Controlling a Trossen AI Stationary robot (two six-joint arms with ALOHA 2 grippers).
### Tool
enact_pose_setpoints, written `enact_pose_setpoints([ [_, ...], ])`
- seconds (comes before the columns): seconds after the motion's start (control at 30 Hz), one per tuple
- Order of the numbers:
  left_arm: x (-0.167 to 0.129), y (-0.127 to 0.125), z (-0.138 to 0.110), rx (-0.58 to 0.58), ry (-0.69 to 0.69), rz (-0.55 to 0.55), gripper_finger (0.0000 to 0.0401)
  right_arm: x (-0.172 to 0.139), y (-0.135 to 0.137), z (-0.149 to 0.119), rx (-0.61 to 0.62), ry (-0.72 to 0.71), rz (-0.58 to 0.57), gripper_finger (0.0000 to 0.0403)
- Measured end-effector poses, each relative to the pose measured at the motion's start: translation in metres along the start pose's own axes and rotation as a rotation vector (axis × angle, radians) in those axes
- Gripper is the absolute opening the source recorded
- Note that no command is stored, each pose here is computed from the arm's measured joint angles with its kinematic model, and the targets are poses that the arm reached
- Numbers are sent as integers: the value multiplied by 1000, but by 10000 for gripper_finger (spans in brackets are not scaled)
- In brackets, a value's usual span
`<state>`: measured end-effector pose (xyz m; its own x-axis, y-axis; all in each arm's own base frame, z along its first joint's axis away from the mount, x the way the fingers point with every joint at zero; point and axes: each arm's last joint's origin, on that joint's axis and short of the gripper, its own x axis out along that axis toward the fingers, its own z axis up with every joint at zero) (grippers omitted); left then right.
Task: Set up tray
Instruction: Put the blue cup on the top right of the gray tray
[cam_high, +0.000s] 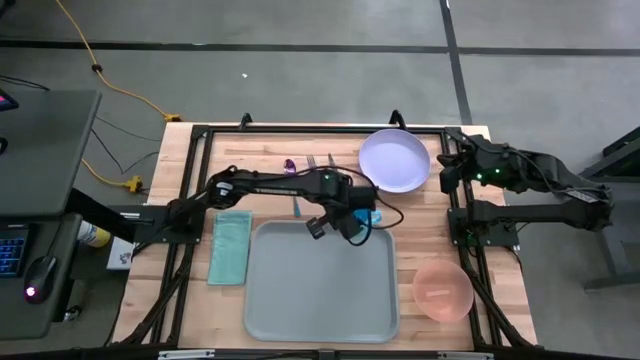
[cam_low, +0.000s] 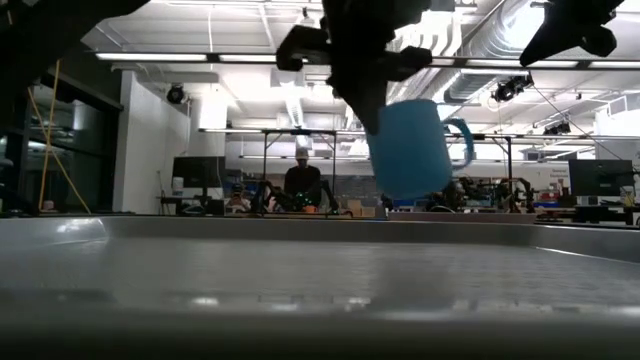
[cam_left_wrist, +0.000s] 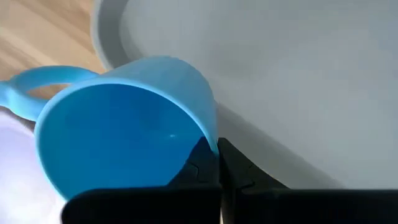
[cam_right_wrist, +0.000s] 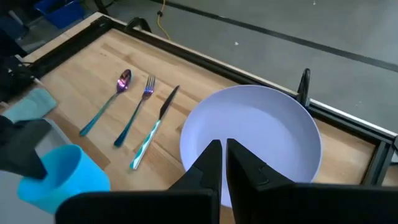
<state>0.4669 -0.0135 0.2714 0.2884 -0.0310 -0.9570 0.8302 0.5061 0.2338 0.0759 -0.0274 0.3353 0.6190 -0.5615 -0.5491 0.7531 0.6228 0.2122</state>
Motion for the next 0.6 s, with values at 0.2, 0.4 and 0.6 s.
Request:
enact_pose_setpoints([
  [0.2,15,1,12,72,-35,23,17,-1,-1,-2,-17,19,5,0],
  [0.4,15,-6,32,268,-51,73,17,-1,-1,-3,-26,45,19,0],
  [0.6,21,-6,39,409,56,154,17,-1,-1,-4,-24,65,45,0],
])
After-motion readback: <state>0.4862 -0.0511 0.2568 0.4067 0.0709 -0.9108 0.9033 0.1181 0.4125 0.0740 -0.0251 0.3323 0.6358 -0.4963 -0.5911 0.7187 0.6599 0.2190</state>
